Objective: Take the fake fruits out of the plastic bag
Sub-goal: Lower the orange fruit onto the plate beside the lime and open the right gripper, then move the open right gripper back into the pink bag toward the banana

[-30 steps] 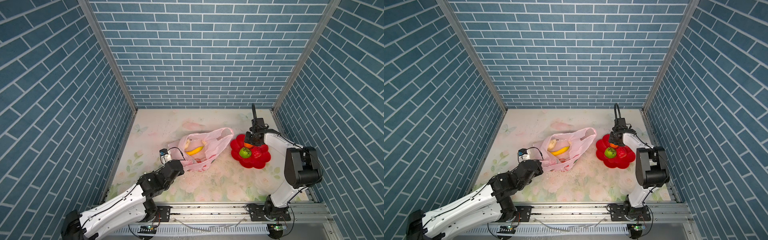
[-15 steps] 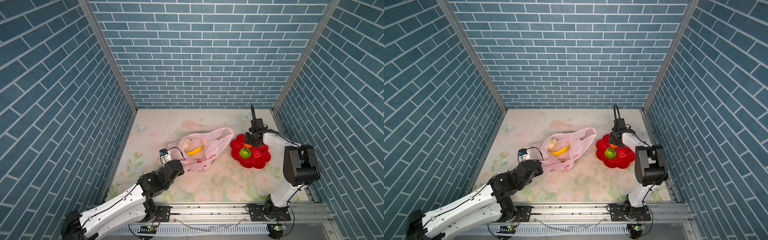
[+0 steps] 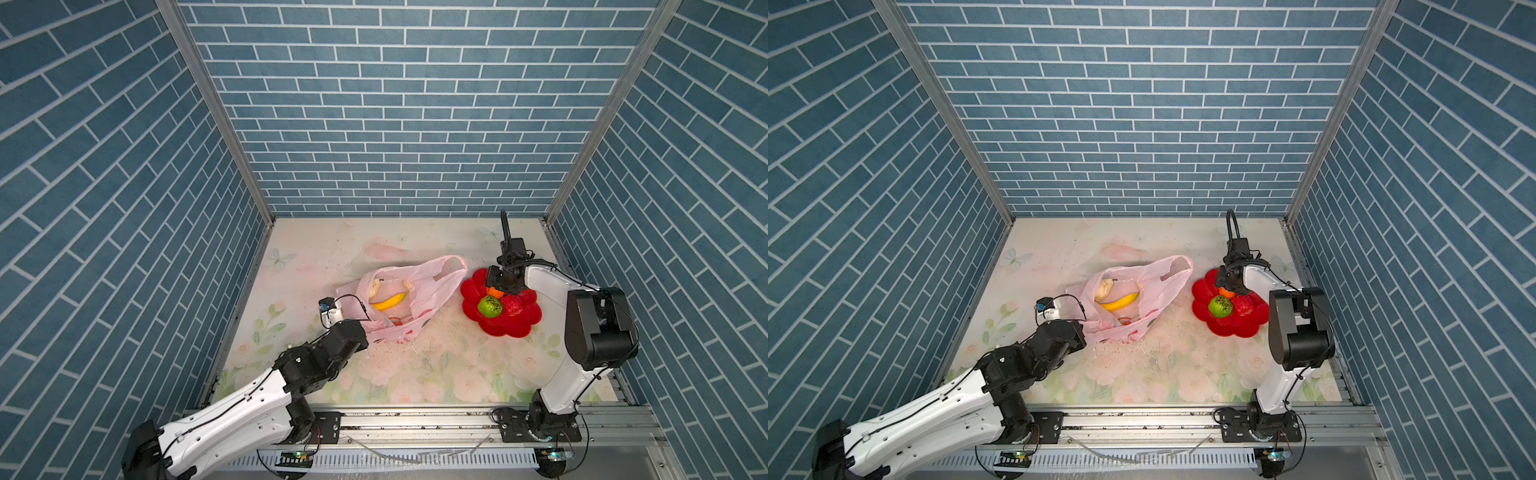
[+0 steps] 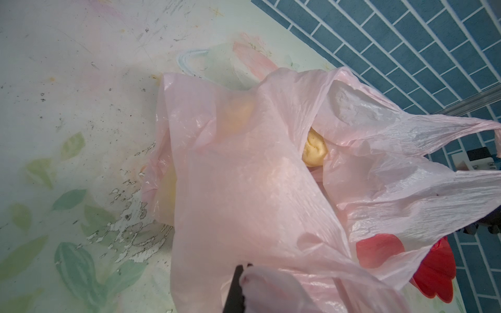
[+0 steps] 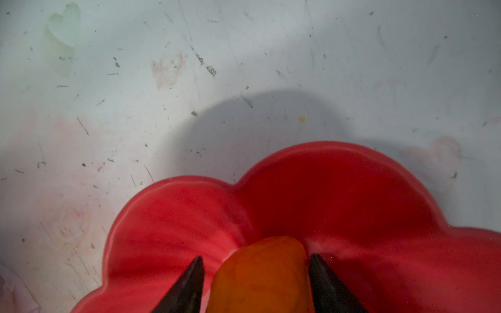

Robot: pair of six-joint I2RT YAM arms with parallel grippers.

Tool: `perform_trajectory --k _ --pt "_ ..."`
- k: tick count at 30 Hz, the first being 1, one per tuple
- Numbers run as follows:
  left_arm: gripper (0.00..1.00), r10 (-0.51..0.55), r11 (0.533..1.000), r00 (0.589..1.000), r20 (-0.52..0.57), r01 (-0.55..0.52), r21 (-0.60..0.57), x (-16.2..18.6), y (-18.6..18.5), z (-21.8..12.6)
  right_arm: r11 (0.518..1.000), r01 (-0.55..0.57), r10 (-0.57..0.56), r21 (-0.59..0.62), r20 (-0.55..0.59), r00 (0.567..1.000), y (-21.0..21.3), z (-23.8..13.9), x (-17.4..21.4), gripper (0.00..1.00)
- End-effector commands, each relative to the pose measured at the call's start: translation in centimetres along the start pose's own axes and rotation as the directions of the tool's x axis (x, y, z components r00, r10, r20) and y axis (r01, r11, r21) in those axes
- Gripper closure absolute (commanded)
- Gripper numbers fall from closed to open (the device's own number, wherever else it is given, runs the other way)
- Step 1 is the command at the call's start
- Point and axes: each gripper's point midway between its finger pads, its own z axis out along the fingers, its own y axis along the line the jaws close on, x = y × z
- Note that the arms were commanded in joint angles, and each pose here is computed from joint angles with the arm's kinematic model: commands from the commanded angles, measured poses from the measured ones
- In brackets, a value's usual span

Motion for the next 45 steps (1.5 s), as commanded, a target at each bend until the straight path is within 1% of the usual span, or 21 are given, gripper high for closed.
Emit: perform_trajectory --k 1,4,9,13,18,23,26,28,31,35,37,40,45 --pt "1.00 0.001 1.000 1.000 -0.002 -0.001 -0.007 0.1 0.4 -0.1 1.000 0.001 -0.001 0.008 0.003 1.000 0.0 0.0 -0.6 0.34" --pt "1.00 -0.001 1.000 1.000 0.001 0.001 -0.009 0.1 0.6 -0.2 1.000 0.004 -0.004 0.010 0.014 1.000 0.0 -0.4 -1.0 0.30" --pt "1.00 -0.007 1.000 1.000 0.008 0.007 -0.004 0.0 0.8 -0.4 1.000 0.012 -0.012 0.012 0.038 0.999 0.2 -1.8 -1.8 0.29" --pt "1.00 -0.019 1.000 1.000 0.013 0.019 -0.003 0.1 1.1 -0.5 1.000 0.007 -0.007 -0.005 0.063 0.998 0.6 -3.5 -2.2 0.29" --pt "1.00 -0.032 0.999 0.999 0.009 0.032 0.007 0.5 1.6 -0.5 0.999 0.052 -0.052 0.003 0.115 0.992 2.0 -6.7 -1.7 0.30" --pt "1.00 -0.033 0.999 0.999 -0.001 0.033 0.000 1.2 2.3 -0.2 0.990 0.138 -0.136 -0.002 0.170 0.976 5.3 -11.3 -0.7 0.30" --pt "1.00 -0.041 0.999 0.999 0.019 0.041 0.014 0.8 2.5 -0.7 0.986 0.164 -0.154 -0.027 0.211 0.965 7.1 -14.2 0.2 0.31" --pt "1.00 -0.040 0.999 0.999 0.027 0.040 0.015 0.8 2.7 -0.7 0.982 0.173 -0.149 -0.073 0.256 0.955 8.6 -16.4 1.0 0.32" --pt "1.00 -0.045 0.999 0.998 0.039 0.044 0.021 0.9 2.9 -0.5 0.972 0.181 -0.134 -0.149 0.282 0.950 10.6 -18.9 2.6 0.37" --pt "1.00 -0.039 0.999 0.998 0.045 0.037 0.037 0.9 2.4 0.0 0.947 0.223 -0.143 -0.231 0.316 0.938 13.8 -21.8 4.7 0.39" --pt "1.00 -0.032 0.999 0.999 0.031 0.031 0.042 1.3 2.1 0.4 0.931 0.242 -0.152 -0.272 0.313 0.937 15.6 -22.5 5.8 0.40" --pt "1.00 -0.034 0.998 0.999 -0.009 0.034 0.061 2.4 1.5 1.3 0.909 0.274 -0.183 -0.315 0.290 0.939 18.6 -22.4 7.7 0.41" --pt "1.00 -0.035 0.998 0.998 -0.047 0.037 0.050 3.7 1.8 2.0 0.862 0.320 -0.245 -0.393 0.229 0.942 24.5 -20.2 11.2 0.42"
